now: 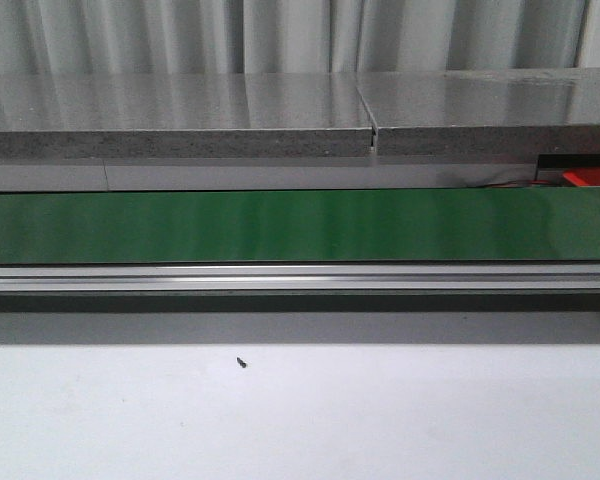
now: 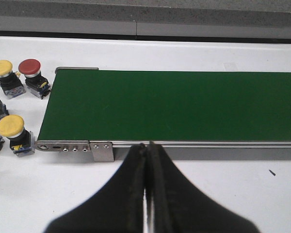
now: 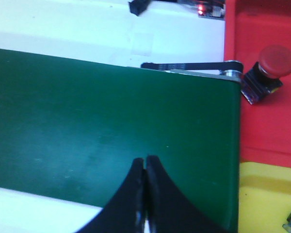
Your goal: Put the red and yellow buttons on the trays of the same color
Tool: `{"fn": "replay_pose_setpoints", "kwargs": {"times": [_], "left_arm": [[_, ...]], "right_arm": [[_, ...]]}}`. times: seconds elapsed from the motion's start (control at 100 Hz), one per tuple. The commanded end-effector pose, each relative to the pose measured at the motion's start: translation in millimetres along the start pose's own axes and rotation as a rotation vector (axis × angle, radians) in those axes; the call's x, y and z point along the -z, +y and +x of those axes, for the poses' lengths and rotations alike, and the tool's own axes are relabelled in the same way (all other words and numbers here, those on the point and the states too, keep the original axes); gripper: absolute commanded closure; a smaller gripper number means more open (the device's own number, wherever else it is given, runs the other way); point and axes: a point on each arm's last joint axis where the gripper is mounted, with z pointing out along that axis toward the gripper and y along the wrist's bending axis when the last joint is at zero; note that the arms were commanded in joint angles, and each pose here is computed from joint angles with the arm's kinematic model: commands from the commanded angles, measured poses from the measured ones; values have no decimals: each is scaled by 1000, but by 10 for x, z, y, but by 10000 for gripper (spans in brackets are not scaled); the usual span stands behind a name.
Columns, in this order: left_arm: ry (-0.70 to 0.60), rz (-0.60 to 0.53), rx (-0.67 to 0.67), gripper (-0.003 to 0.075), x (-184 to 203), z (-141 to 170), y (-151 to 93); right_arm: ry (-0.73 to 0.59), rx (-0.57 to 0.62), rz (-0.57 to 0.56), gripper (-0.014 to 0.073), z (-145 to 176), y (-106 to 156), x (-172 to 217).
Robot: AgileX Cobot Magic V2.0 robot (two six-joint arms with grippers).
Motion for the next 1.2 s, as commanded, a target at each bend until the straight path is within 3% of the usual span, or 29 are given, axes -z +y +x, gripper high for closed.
{"fn": "replay_pose_setpoints", "kwargs": {"times": [0.0,0.31,0.56,1.19], "left_arm": [[-88,17,4,739,45,-128,-20],[-88,17,4,739,45,-128,-20],[-88,17,4,739,45,-128,-20],[-71,-5,13,739,-8,-159,2]], "right_arm": [[-156,48,25,623,-128,75,242],[-337,39,33,623,109,204,745],[-404,48,35,623,446,274,1006],[-432,52,37,623,561,297,1086]]}}
